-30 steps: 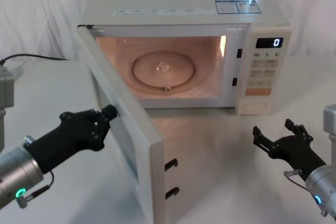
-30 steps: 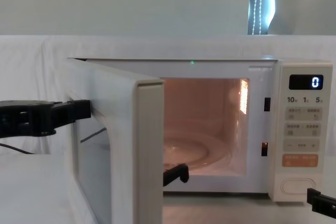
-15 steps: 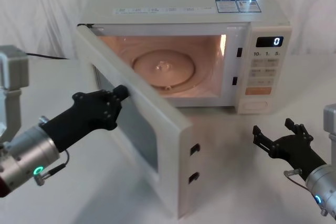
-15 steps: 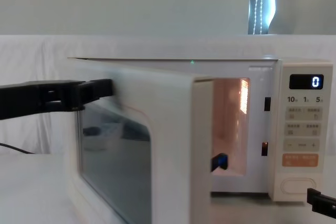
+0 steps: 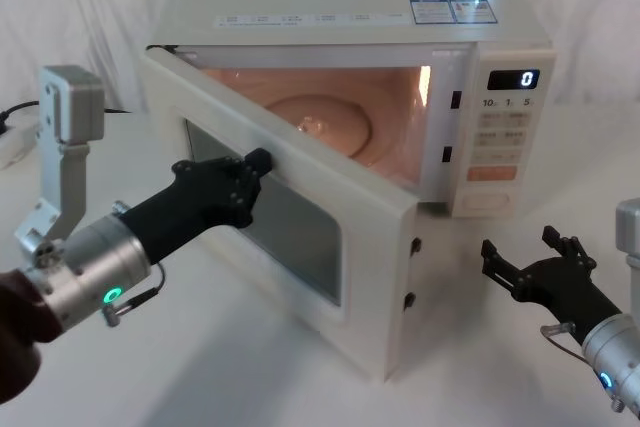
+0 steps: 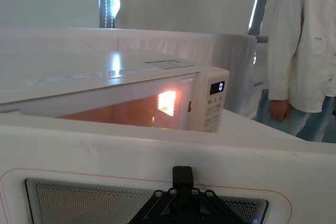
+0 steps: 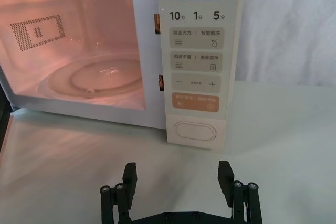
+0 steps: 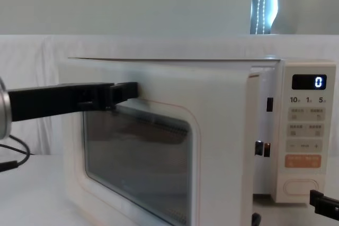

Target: Press the button to open the microwave door with one hand; close the microwave door with the other hand.

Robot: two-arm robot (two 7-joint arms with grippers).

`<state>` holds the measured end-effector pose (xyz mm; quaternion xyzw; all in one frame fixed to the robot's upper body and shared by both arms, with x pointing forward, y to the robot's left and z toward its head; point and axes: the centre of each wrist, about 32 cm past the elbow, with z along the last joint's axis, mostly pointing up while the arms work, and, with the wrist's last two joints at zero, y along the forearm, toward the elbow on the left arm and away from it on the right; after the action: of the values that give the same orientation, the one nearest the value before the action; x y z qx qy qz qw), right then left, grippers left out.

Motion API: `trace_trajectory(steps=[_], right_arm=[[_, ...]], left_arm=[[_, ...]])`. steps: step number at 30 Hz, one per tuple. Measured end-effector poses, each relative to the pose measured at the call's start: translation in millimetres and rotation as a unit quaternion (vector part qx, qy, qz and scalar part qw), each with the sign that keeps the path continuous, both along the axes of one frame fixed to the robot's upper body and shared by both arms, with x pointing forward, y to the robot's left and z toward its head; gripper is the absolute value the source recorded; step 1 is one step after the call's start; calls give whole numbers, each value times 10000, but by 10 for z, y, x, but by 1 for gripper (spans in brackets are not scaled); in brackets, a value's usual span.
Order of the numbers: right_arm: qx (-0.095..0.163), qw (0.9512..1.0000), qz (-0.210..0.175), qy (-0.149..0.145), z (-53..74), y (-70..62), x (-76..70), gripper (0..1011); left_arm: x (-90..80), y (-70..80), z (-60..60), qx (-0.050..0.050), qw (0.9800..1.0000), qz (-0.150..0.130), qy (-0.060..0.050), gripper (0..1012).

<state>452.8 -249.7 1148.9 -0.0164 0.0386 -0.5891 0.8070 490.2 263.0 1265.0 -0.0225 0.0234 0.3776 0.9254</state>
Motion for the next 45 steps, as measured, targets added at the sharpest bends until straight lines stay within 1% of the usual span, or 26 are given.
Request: trace_trajectory(steps=[5, 13, 18, 25, 32, 39, 45], right_arm=[[0, 10000, 0, 0, 0, 0, 0, 1002], [0, 10000, 0, 0, 0, 0, 0, 1002], [0, 10000, 0, 0, 0, 0, 0, 1002], [0, 10000, 0, 0, 0, 0, 0, 1002], [0, 10000, 0, 0, 0, 0, 0, 1002], [0, 10000, 0, 0, 0, 0, 0, 1002], [0, 10000, 0, 0, 0, 0, 0, 1002]], left_arm=[[65, -55, 18, 26, 10000, 18, -43, 0], [185, -170, 52, 100, 9999, 41, -130, 0], [268, -234, 63, 155, 9998, 40, -133, 0], [396, -328, 55, 224, 9997, 62, -92, 0], [480, -398, 43, 245, 9996, 117, -82, 0], [555, -473, 33, 273, 9992, 237, -151, 0], [607, -548, 38, 283, 9992, 238, -178, 0]])
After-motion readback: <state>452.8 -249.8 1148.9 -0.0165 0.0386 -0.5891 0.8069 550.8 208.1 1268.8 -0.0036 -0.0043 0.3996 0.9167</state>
